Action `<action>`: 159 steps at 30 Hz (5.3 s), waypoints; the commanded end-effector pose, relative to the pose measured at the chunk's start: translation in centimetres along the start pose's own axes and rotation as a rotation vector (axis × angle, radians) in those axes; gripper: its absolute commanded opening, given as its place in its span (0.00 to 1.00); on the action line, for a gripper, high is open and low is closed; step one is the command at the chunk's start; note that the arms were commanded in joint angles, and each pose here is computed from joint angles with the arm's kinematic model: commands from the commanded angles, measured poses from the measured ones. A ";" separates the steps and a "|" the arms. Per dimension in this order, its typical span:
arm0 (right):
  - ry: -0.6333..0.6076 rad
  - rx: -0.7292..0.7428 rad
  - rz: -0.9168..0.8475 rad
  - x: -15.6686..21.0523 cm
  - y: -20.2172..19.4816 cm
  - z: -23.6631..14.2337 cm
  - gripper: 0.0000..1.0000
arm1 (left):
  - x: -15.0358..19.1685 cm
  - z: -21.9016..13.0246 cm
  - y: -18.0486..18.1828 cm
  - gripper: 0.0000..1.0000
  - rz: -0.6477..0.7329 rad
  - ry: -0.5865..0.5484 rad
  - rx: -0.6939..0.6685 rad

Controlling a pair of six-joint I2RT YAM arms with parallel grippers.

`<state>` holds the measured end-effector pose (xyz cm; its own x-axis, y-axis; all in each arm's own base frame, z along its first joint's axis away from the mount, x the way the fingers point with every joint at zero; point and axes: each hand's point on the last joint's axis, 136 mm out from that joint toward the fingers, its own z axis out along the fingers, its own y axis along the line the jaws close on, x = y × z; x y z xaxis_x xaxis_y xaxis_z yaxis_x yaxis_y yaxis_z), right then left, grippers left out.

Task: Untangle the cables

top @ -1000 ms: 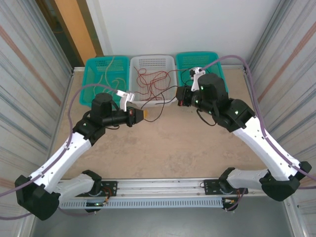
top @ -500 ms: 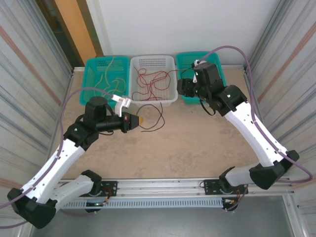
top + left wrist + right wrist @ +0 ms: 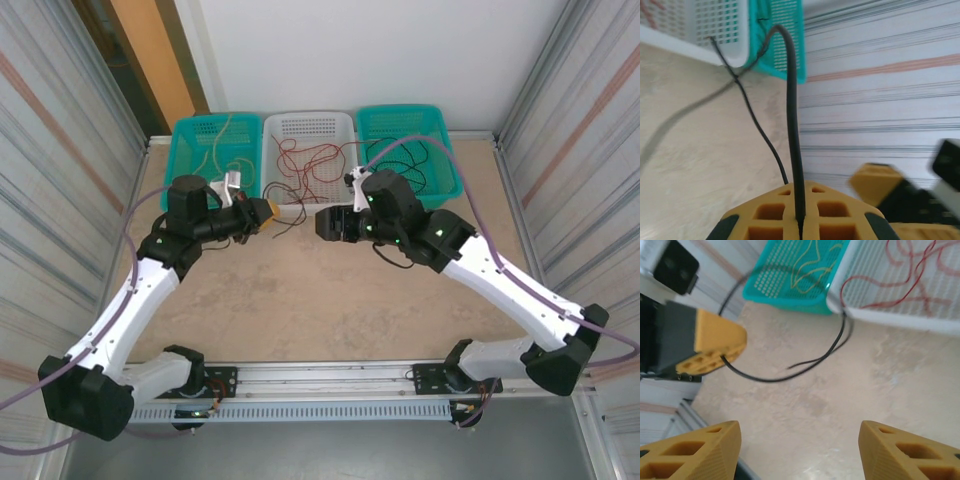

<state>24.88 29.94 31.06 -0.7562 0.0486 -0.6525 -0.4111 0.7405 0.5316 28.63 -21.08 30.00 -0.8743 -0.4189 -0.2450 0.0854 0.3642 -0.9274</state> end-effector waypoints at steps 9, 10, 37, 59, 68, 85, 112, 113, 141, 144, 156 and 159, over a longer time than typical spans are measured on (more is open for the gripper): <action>-0.009 -0.074 0.310 -2.7 -0.1 3.7 0.65 | 0.3 -1.1 -3.4 0.00 0.073 -0.006 0.139; -0.004 -0.095 0.320 -2.8 0.2 3.9 0.65 | 0.3 -1.1 -3.6 0.00 0.080 -0.008 0.144; 0.078 -0.293 0.506 -2.3 2.8 7.5 0.39 | 0.7 -1.8 -7.7 0.00 0.281 -0.055 0.321; 0.089 0.034 0.430 2.2 -5.2 3.7 0.00 | -3.7 -4.4 -8.2 0.04 0.376 -0.254 0.236; 0.075 0.086 0.384 2.6 -6.3 1.7 0.00 | -4.9 -3.5 -7.8 0.21 0.362 -0.266 0.238; 0.503 0.536 0.131 9.1 -12.2 0.1 0.00 | -0.3 0.2 -0.3 0.56 0.272 -0.066 0.088; 0.174 0.133 0.135 2.0 -4.3 -4.3 0.00 | 6.0 6.9 4.3 0.94 0.399 0.102 -0.211; 0.178 0.137 0.130 2.0 -4.5 -4.5 0.00 | 5.3 6.6 4.3 0.92 0.385 0.073 -0.213; -0.319 0.317 0.195 -15.7 -11.7 -13.9 0.00 | -1.2 -0.3 3.7 0.80 0.287 -0.151 -0.177; -0.383 0.310 0.202 -20.1 -13.0 -13.8 0.00 | -1.1 -1.0 3.2 0.79 0.309 -0.159 -0.175; -0.237 0.382 0.435 -22.9 -26.9 -2.8 0.26 | 0.0 -2.2 2.3 0.75 0.359 -0.138 -0.169; -0.197 0.407 0.471 -22.0 -28.7 -1.4 0.46 | -0.1 -2.2 2.3 0.75 0.367 -0.138 -0.170</action>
<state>52.53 6.76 29.24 -0.6986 0.5114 -0.5004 0.2145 0.8169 0.5355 28.23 -18.42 27.21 -0.7449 -0.3613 -0.5609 0.2420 0.6371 -0.7318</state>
